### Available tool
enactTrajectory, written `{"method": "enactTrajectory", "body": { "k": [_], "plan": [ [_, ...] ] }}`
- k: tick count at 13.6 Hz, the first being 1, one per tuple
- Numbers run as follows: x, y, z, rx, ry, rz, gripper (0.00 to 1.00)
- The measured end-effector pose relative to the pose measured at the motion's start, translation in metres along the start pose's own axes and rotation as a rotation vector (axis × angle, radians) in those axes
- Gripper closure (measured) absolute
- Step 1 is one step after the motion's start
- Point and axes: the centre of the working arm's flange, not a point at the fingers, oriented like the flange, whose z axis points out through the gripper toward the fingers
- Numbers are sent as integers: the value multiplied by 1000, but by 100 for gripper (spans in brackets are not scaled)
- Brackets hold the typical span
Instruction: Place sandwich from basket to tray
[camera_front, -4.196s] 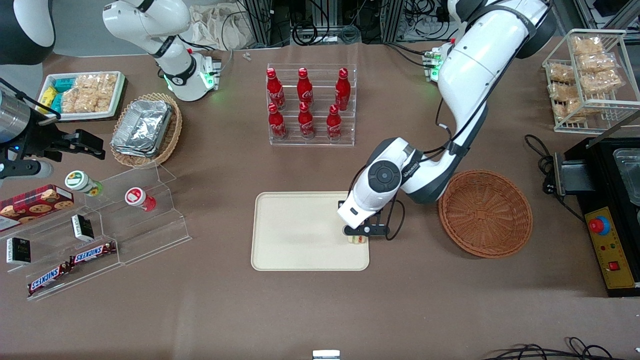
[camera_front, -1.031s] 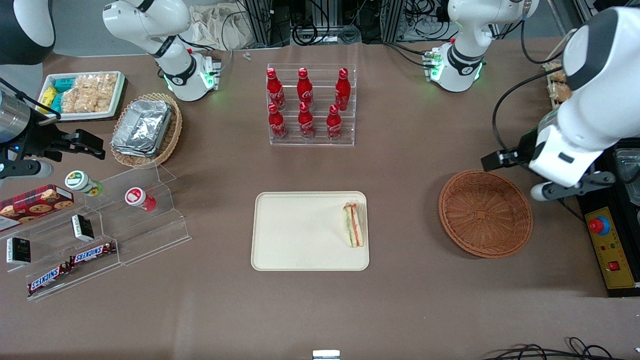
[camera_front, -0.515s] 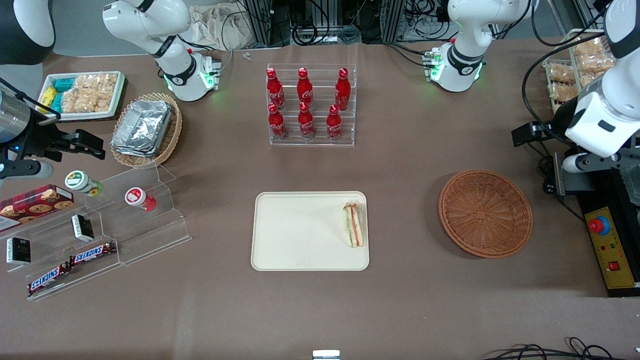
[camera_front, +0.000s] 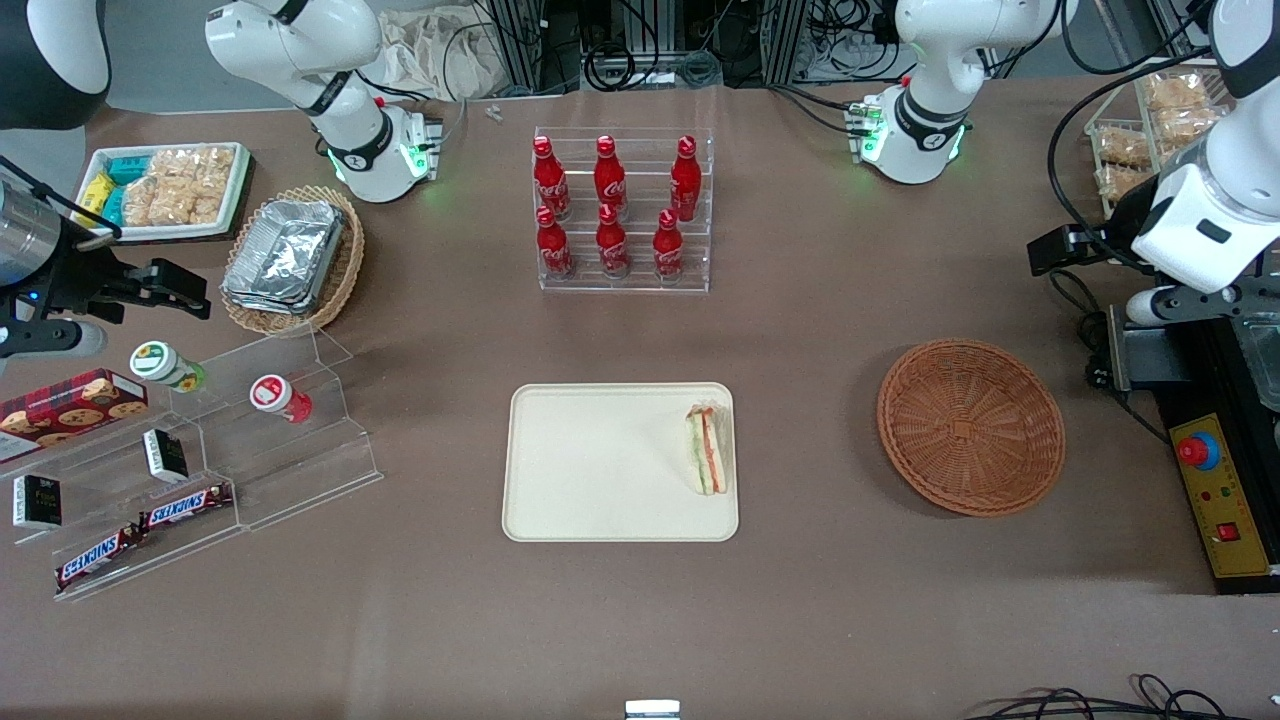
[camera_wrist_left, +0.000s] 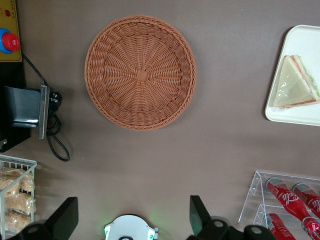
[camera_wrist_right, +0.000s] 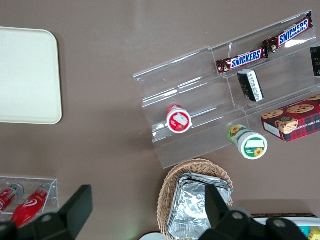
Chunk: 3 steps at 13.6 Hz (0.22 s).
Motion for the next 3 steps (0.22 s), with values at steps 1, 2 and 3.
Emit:
{"method": "enactTrajectory", "body": {
  "k": [1,2,3],
  "plan": [
    [0,0,0,0,0,3,0],
    [0,0,0,0,0,5,0],
    [0,0,0,0,1,5,0]
  ]
}}
